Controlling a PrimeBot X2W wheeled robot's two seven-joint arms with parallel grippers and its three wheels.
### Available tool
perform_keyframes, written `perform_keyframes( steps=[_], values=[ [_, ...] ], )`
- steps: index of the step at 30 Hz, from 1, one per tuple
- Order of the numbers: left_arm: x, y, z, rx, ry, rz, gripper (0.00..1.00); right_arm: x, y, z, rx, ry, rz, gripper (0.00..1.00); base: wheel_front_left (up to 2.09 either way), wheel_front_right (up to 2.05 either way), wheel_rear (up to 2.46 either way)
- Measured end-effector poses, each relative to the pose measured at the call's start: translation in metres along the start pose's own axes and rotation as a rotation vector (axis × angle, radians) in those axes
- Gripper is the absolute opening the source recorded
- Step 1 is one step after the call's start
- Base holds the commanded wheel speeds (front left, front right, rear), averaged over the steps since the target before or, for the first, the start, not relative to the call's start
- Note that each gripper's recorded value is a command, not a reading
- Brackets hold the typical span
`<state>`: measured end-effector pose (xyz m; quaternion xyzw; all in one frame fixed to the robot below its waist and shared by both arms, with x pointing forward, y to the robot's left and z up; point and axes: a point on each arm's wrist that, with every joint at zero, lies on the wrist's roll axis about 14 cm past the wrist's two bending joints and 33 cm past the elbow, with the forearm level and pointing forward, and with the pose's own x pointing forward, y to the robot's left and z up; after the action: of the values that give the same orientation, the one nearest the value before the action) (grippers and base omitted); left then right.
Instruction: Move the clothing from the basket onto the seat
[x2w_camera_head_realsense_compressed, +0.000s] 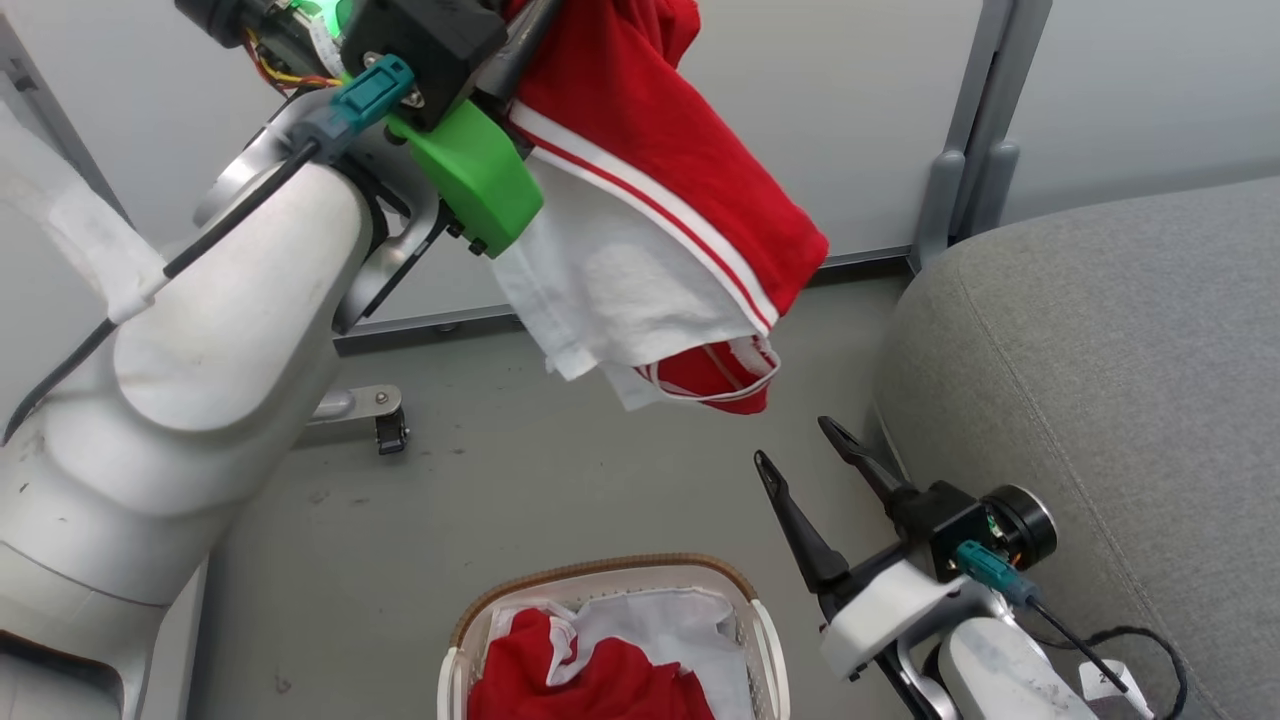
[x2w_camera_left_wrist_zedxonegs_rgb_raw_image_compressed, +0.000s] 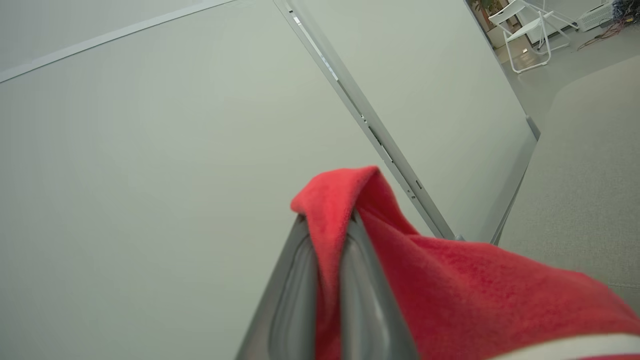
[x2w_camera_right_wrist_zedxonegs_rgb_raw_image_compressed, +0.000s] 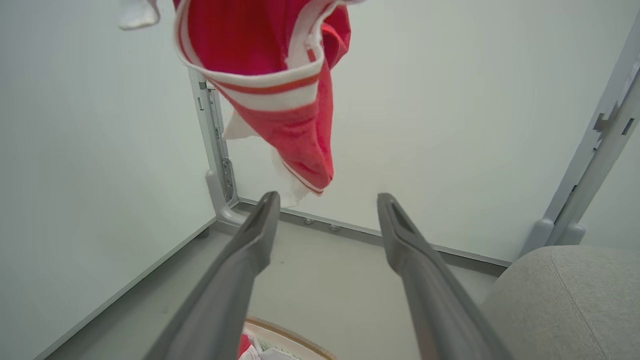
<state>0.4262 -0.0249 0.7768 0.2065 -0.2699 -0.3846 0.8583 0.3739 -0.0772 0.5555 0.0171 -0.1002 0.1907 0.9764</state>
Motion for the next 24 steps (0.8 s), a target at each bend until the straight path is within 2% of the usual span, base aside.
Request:
perform_keyframes(
  steps=[6,15,16,17,19,24],
  values=[
    [0.005,-0.015,0.013,0.006,-0.026,-0.048,0.00,0.019,0.010,0.000,-0.126,0.015,0.072,1.00,0.00,0.00,0.00],
    [0.002,-0.026,0.020,-0.020,-0.046,-0.080,0.00,0.040,0.008,0.026,-0.160,-0.058,0.083,1.00,0.00,0.00,0.00],
    [0.001,-0.025,0.020,-0.024,-0.044,-0.079,0.00,0.041,0.009,0.027,-0.160,-0.062,0.088,0.78,0.00,0.00,0.00],
    [0.001,-0.025,0.018,-0.031,-0.042,-0.077,0.00,0.042,0.011,0.029,-0.155,-0.067,0.093,0.39,0.00,0.00,0.00],
    [-0.001,-0.025,0.013,-0.059,-0.030,-0.072,0.00,0.043,0.014,0.029,-0.147,-0.070,0.103,0.00,0.00,0.00,0.00],
    [-0.015,-0.024,-0.032,-0.176,0.044,-0.014,0.01,0.045,0.018,0.036,-0.128,-0.091,0.111,0.00,0.00,0.00,0.00]
  ],
)
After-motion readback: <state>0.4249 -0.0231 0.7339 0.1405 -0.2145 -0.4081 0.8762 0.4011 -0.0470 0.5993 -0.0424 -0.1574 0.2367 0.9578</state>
